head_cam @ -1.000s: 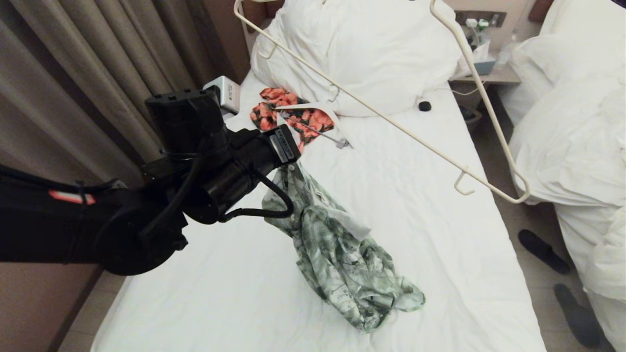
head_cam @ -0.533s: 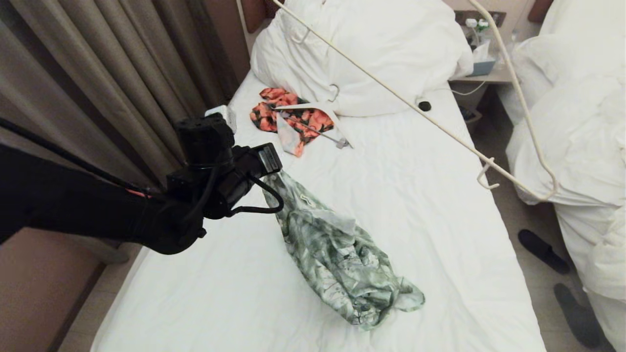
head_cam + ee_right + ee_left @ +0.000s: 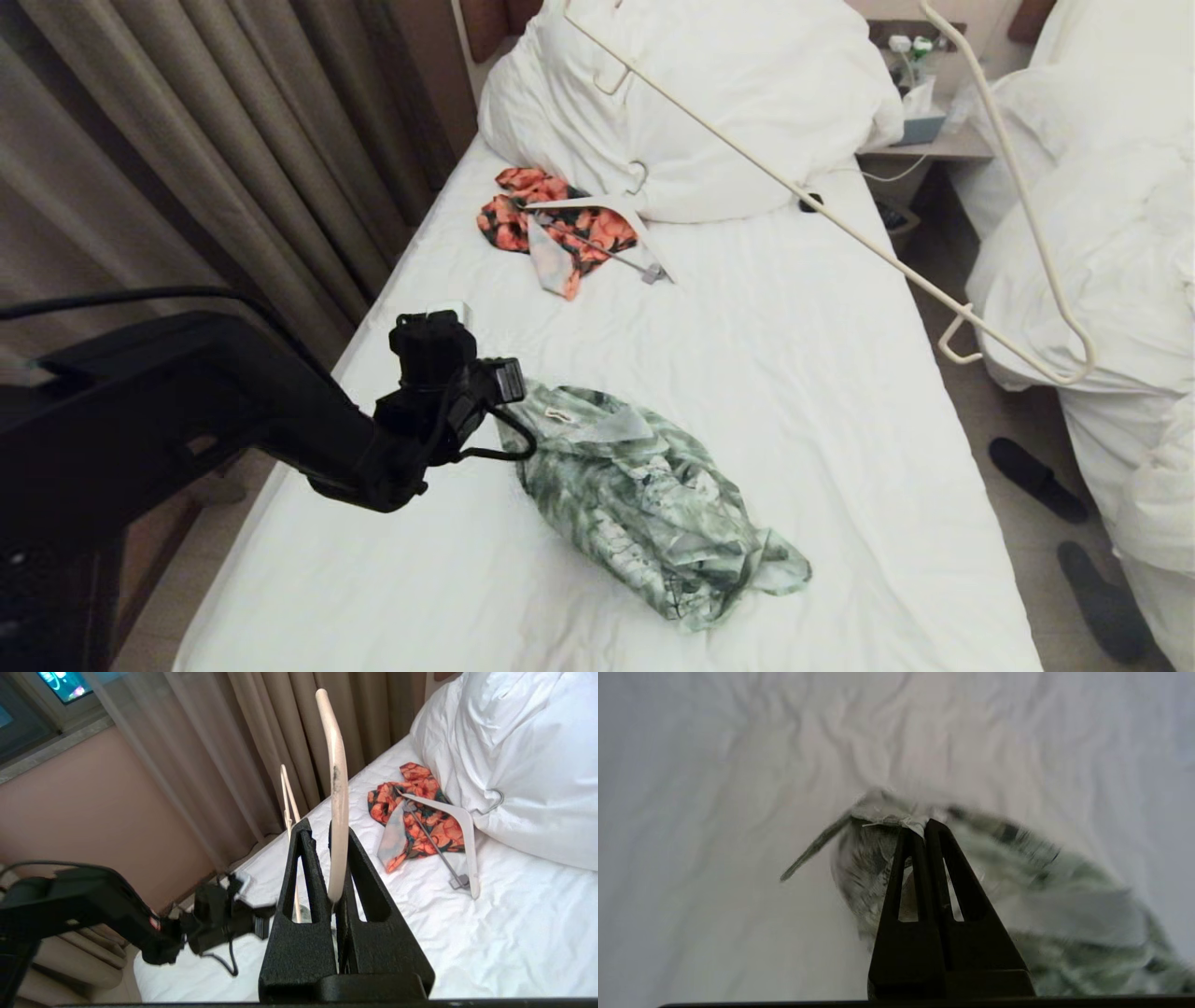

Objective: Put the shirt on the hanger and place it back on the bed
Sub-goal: Place the hanger on the bed

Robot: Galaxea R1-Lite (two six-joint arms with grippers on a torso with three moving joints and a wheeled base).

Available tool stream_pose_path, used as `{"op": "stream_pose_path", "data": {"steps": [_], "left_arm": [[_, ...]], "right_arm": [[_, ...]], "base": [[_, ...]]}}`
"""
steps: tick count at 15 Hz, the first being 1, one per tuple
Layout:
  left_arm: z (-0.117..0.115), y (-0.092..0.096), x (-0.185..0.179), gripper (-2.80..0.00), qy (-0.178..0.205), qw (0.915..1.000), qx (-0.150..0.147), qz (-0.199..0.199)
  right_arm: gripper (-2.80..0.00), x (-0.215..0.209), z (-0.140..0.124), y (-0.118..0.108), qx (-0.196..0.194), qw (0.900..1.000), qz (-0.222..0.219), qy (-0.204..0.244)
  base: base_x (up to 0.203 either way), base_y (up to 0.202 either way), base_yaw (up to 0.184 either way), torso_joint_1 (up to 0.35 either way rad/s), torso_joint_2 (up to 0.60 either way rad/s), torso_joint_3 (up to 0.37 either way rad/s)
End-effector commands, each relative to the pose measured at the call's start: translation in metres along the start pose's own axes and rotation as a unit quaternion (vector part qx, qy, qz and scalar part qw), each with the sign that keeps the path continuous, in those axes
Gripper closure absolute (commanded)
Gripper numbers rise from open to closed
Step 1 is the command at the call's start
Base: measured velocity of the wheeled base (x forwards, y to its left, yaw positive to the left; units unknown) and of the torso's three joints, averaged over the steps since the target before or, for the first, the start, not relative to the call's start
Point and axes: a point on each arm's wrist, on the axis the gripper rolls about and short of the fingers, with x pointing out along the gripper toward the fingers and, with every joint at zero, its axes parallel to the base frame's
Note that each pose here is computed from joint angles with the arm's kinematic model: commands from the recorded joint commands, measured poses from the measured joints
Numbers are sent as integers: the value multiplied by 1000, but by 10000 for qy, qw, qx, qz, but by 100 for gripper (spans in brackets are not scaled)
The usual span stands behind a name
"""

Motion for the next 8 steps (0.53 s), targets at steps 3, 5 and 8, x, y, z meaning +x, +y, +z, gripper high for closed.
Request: {"op": "stream_pose_path", "data": {"steps": [3,5,8], "left_arm": [[-24,5,0,-280,356,9992,132,87],[-15,6,-12,-280,348,9993,138,64],[1,10,-44,-280,561,9980,270,-90]], "right_arm": [[0,-2,-1,1,40,9999,-121,71],[0,-9,3,5,78,9998,-125,149],[0,-16,1,8,185,9989,-180,400]], "base": [[0,0,0,0,0,0],[0,0,0,0,0,0],[0,0,0,0,0,0]]}}
